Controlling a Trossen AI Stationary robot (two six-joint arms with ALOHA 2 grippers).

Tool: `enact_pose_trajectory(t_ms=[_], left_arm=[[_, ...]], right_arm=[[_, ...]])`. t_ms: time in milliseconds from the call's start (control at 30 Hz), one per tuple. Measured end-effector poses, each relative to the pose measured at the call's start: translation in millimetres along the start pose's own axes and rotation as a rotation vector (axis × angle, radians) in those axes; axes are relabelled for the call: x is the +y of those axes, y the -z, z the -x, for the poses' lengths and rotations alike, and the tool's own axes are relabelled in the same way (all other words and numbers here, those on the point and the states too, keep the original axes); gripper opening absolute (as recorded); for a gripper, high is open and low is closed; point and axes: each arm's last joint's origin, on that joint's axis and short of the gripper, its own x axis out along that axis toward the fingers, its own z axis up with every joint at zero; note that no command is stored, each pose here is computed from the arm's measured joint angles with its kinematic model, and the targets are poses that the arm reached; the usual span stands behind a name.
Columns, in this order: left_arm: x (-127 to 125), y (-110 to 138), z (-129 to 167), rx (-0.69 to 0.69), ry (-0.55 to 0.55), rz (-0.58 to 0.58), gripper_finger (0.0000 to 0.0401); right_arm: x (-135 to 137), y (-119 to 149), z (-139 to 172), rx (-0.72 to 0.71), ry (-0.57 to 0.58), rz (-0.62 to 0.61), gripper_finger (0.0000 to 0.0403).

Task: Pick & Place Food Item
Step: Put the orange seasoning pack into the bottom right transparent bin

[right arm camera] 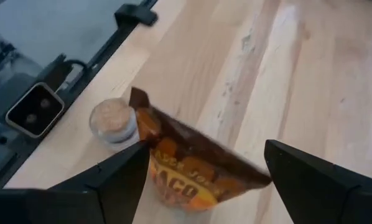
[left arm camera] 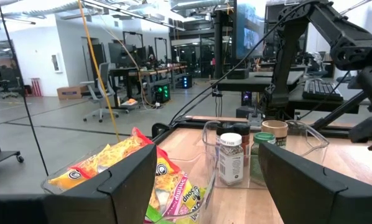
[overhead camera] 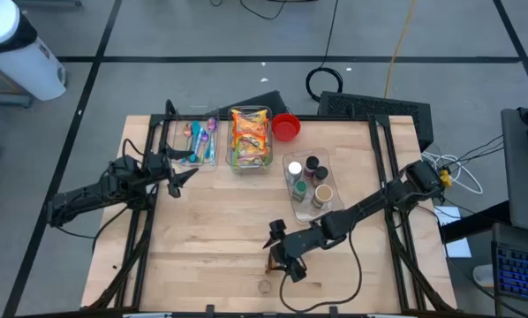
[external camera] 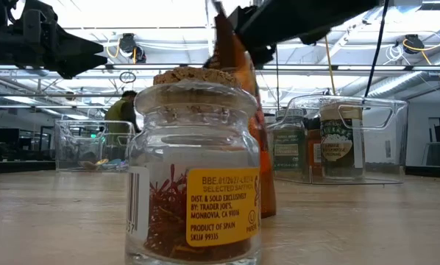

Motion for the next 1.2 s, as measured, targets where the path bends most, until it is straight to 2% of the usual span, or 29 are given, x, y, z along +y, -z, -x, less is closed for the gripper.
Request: enact_pose_trajectory(t_ms=[67,200,267,567,767,1200], left_arm=[[0.0,0.0,0.0,0.0,0.0,0.0,0.0283],[0.0,-0.1,0.0,0.0,0.0,0.0,0.0283],[0.0,0.0,0.0,0.0,0.0,0.0,0.0283],[0.0,0.0,0.0,0.0,0.0,0.0,0.0283],[0.0,0.0,0.0,0.0,0.0,0.0,0.0283],[0.0,0.0,0.0,0.0,0.0,0.0,0.0283]], right_arm=[[-2.7,-0.8,0.4,-0.006,0.046,-0.003,0.0303],[-7.8,-0.3,0.9,0.001,0.208,-0.003,0.0286],[-9.4,-0.3,1.1,0.001,0.239,-0.005,0.0278],[-6.9,0.4,0.5,0.004,0.131,-0.057,0.0252],[-7.0,1.9,0.5,0.014,0.133,-0.132,0.023],[-8.9,3.4,0.5,0.029,0.137,-0.136,0.0136]])
